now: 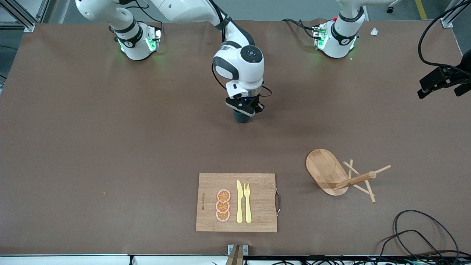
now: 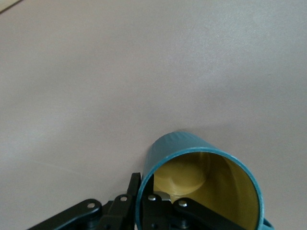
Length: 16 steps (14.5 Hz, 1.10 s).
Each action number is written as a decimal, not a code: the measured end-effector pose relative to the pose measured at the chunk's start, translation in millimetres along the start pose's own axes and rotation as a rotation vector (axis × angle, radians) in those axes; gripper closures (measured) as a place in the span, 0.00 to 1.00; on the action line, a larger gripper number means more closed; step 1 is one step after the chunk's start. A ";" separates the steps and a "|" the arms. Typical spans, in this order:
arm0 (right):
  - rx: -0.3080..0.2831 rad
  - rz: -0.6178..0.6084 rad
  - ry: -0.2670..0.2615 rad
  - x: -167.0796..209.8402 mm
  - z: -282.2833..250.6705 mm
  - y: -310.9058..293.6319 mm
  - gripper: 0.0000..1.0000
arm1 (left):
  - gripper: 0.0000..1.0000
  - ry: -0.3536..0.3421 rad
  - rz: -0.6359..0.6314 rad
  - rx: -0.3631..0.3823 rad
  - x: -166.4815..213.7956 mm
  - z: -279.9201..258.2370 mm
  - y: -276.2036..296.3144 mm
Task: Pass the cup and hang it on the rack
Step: 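Carry the teal mug with the right gripper toward the table middle, then set the mug down, open the right gripper while the left gripper approaches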
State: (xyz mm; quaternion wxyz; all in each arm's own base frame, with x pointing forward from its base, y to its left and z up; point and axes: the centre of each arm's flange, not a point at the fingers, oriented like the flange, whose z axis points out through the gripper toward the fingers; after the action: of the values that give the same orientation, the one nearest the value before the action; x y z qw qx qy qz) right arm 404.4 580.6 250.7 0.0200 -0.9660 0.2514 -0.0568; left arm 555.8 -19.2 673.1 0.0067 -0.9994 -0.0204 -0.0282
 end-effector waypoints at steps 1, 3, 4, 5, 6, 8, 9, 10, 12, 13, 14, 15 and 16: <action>-0.002 -0.012 0.000 -0.2 2.0 0.1 0.95 | 0.00 0.000 0.000 0.000 0.0 0.2 0.0; -0.003 -0.044 0.000 -0.3 3.1 -0.4 0.95 | 0.00 -0.001 0.000 0.000 0.0 0.6 0.0; -0.002 -0.058 0.000 -0.3 2.9 -0.6 0.95 | 0.00 -0.001 0.000 0.000 0.0 0.6 0.2; -0.001 -0.072 0.000 -0.5 2.7 -0.8 0.95 | 0.00 -0.001 0.001 0.000 0.0 0.7 0.6; -0.001 -0.087 0.000 -1.1 2.5 -1.0 0.95 | 0.00 -0.002 0.002 0.000 0.1 1.1 1.3; -0.001 -0.111 -0.001 -3.3 2.7 -1.2 0.95 | 0.00 -0.009 0.005 0.000 1.1 4.6 2.8; -0.003 -0.118 -0.001 -5.1 4.0 -1.1 0.95 | 0.00 -0.014 0.006 0.001 2.1 7.2 3.4; -0.005 -0.121 -0.002 -7.2 5.6 -0.9 0.95 | 0.00 -0.019 0.006 0.001 3.3 10.0 3.8; -0.010 -0.126 -0.003 -10.7 8.9 -0.5 0.95 | 0.00 -0.029 -0.002 0.002 6.1 16.0 4.1; -0.011 -0.127 -0.003 -11.6 9.7 -0.4 0.95 | 0.00 -0.032 -0.021 0.002 7.1 17.8 3.9; -0.011 -0.126 -0.002 -11.3 9.6 -0.5 0.89 | 0.00 -0.035 -0.040 0.000 7.4 18.8 3.8; -0.010 -0.124 -0.001 -10.2 9.2 -0.8 0.80 | 0.00 -0.041 -0.060 -0.008 7.5 20.2 5.0; -0.009 -0.123 0.000 -8.9 8.9 -1.0 0.70 | 0.00 -0.052 -0.077 -0.024 8.0 23.0 7.4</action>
State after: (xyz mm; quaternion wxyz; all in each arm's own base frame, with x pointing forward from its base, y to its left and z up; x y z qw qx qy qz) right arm 398.3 585.9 241.0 0.0121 -0.9797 0.1920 -0.0570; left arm 565.4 -25.9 650.5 -0.0068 -0.9982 -0.0588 -0.0028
